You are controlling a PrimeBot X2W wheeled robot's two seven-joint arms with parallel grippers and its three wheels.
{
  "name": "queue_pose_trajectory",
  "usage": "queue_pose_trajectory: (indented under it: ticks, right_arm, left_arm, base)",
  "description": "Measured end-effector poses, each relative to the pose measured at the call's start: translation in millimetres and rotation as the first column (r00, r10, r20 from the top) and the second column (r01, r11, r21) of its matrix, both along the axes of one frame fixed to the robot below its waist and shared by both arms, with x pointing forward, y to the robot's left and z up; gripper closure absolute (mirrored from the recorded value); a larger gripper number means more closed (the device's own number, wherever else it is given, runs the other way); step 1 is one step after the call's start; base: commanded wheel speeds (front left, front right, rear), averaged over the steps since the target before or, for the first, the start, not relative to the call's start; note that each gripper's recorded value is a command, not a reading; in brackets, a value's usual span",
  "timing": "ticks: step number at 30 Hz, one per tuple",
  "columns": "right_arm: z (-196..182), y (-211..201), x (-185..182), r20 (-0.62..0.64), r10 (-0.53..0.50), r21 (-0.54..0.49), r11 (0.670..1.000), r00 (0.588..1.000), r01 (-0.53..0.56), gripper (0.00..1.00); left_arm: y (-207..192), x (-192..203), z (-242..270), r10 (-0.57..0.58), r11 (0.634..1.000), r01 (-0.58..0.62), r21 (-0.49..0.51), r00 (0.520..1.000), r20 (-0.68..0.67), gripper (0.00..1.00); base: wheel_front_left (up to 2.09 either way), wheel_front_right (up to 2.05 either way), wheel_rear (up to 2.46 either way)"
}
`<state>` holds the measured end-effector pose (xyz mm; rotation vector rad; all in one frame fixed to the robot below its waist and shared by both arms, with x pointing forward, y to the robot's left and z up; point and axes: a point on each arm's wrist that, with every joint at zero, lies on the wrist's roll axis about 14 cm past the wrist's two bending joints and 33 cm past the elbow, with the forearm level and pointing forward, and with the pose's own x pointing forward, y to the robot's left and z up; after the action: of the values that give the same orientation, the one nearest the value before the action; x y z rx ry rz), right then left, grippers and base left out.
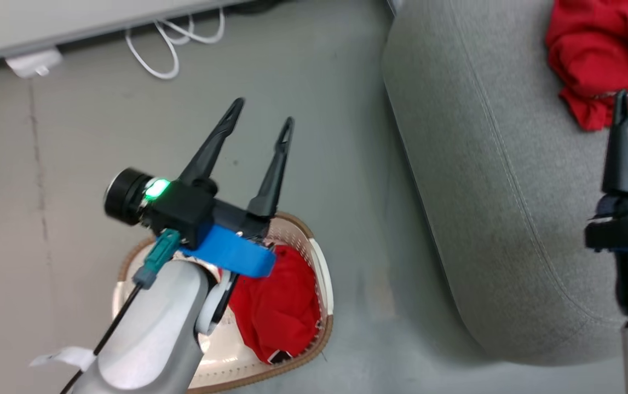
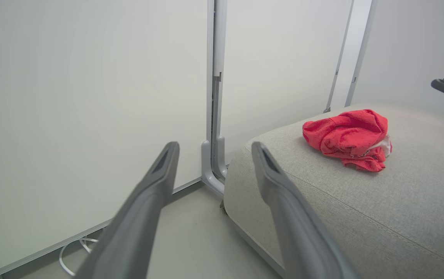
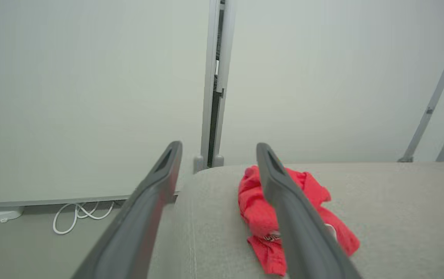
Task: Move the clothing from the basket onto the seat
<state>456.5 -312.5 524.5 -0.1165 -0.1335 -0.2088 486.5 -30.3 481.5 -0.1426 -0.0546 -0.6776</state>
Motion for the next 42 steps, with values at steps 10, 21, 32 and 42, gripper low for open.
queue_pose_trajectory:
  ticks: [10,21,32,42]
  right_arm:
    - [31,88,-11,0.111,0.215,0.060,0.973,0.970,-0.223,0.00]
    - [36,129,-38,0.133,0.298,0.099,0.945,0.945,-0.312,0.00]
    - [21,130,-60,0.089,0.289,0.126,0.946,0.953,-0.298,0.00]
    - [11,137,-64,0.064,0.301,0.146,0.940,0.951,-0.308,0.00]
  left_arm:
    - [91,-22,28,0.272,0.962,-0.272,0.005,0.962,0.026,0.00]
    - [173,-69,37,0.488,0.873,-0.488,0.003,0.873,0.025,0.00]
    - [194,-103,25,0.536,0.844,-0.535,0.028,0.844,0.001,0.00]
    - [198,-109,22,0.545,0.838,-0.545,0.036,0.838,-0.004,0.00]
  base:
    - [0.00,0.00,0.00]
    - [0.00,0.00,0.00]
    - [0.00,0.00,0.00]
    - [0.00,0.00,0.00]
